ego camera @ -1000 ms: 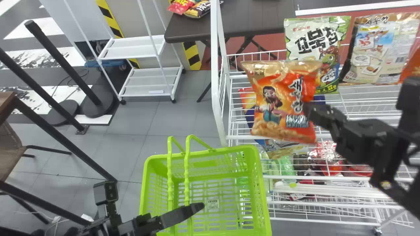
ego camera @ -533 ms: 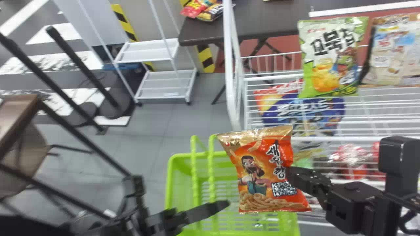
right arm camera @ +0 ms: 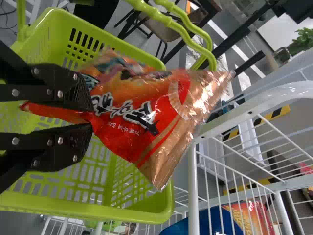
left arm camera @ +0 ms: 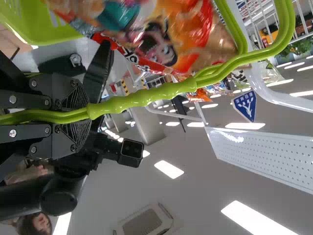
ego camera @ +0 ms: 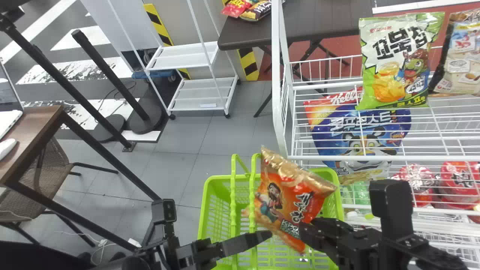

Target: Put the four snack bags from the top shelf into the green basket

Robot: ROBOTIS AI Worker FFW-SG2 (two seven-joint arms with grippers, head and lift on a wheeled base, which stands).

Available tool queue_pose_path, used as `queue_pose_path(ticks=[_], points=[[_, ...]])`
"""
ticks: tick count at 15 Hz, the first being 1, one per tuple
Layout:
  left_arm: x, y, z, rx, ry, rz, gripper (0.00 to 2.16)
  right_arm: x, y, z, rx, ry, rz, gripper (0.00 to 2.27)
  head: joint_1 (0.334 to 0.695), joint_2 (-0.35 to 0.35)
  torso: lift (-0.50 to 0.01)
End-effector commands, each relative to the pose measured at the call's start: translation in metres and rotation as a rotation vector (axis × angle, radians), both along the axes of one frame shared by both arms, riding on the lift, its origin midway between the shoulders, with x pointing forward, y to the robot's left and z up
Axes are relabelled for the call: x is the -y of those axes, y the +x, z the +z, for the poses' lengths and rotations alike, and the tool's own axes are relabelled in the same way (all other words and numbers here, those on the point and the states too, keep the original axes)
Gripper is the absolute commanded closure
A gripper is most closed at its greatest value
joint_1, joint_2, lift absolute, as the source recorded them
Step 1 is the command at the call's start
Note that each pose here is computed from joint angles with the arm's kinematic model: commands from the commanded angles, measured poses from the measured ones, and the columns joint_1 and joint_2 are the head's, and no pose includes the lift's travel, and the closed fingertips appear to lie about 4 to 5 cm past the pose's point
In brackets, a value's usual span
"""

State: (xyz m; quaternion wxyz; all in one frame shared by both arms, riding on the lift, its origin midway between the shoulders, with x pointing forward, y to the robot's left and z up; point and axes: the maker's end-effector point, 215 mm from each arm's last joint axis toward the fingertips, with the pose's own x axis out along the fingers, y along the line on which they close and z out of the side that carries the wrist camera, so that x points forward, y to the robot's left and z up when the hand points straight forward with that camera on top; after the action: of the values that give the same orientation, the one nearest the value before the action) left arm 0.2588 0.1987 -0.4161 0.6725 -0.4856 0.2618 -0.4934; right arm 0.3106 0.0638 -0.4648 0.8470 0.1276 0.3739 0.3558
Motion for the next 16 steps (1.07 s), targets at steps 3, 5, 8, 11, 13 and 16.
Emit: queue_pose_path(ticks=[3,5,8,11,13,16], points=[[0.003,-0.001,0.002,0.002,-0.010,-0.012,2.15,0.029,-0.012,0.025,-0.030,0.058,-0.032,0.06,0.695,0.350,0.000],[0.002,-0.002,0.001,0.001,-0.010,-0.011,2.15,0.060,0.005,0.034,-0.019,0.077,-0.100,0.06,0.695,0.350,0.000],[0.001,-0.004,0.000,-0.004,-0.010,-0.009,2.15,0.123,0.073,0.073,0.115,0.118,-0.252,0.06,0.695,0.350,0.000],[0.002,-0.004,0.000,-0.003,-0.010,-0.011,2.15,0.179,0.152,0.092,0.245,0.011,-0.363,0.06,0.695,0.253,0.000],[0.001,-0.005,0.000,-0.005,-0.010,-0.009,2.15,0.201,0.199,0.094,0.292,-0.061,-0.418,0.06,0.695,0.146,0.000],[-0.001,-0.005,0.000,-0.007,-0.013,-0.003,2.15,0.220,0.277,0.099,0.388,-0.129,-0.468,0.06,0.695,0.088,0.000]])
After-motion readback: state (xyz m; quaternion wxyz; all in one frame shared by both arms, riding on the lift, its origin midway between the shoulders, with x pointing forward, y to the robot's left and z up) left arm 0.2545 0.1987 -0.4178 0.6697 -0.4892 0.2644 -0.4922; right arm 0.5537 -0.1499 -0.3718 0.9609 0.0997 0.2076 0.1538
